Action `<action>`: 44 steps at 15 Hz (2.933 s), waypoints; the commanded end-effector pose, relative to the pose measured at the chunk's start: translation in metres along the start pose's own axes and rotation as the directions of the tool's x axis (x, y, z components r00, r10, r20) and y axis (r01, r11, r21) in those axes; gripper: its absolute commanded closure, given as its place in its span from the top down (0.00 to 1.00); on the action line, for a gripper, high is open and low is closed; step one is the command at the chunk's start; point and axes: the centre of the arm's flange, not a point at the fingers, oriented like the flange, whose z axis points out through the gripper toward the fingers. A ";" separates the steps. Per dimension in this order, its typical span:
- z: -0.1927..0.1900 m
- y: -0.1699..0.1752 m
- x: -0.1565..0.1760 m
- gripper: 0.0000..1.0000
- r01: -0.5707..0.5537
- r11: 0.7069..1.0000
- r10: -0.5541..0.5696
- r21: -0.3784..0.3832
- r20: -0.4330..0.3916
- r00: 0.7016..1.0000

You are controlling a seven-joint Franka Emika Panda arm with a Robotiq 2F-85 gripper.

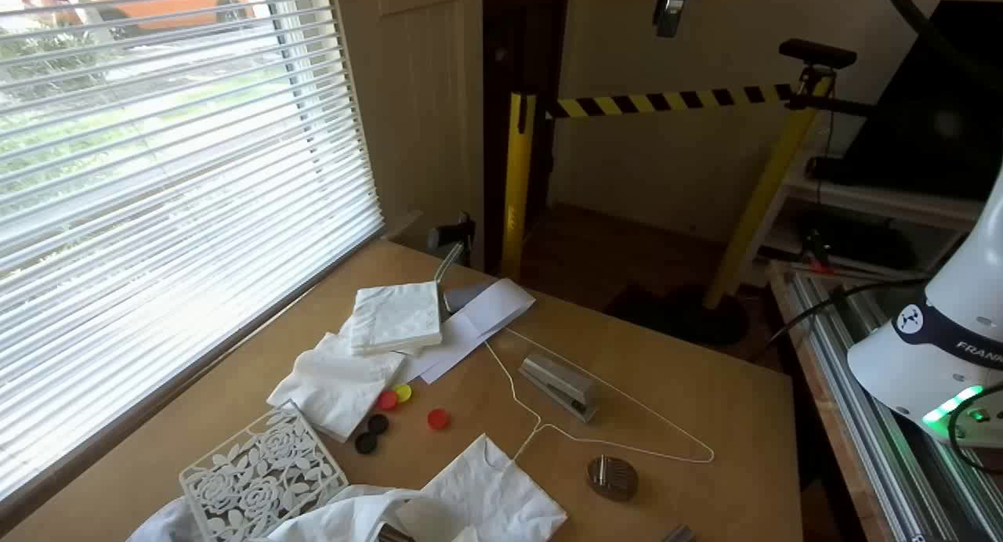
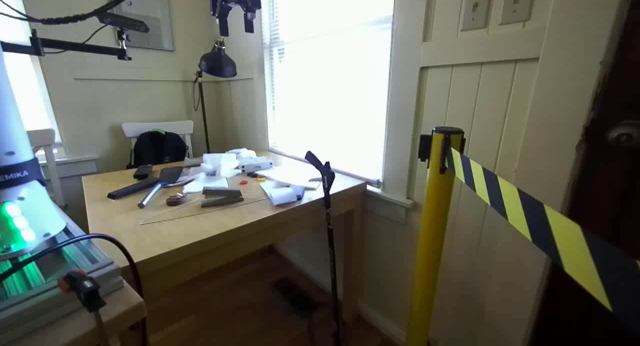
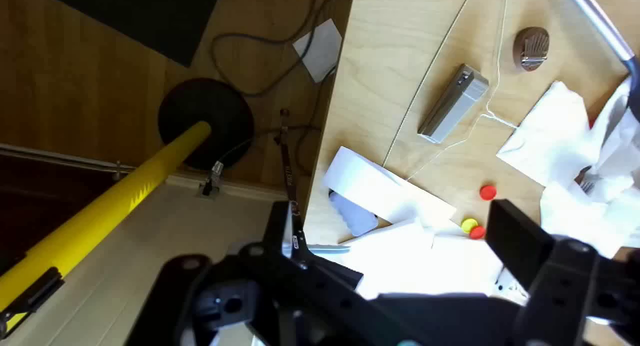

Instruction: Stack up the two orange circular objects

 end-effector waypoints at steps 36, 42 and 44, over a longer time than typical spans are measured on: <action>0.241 -0.237 0.186 1.00 0.752 0.655 -0.749 -0.068 0.074 0.659; 0.318 -0.244 0.249 1.00 0.790 0.602 -0.795 -0.116 0.006 0.607; 0.343 -0.259 0.270 1.00 0.818 0.566 -0.823 -0.102 -0.007 0.568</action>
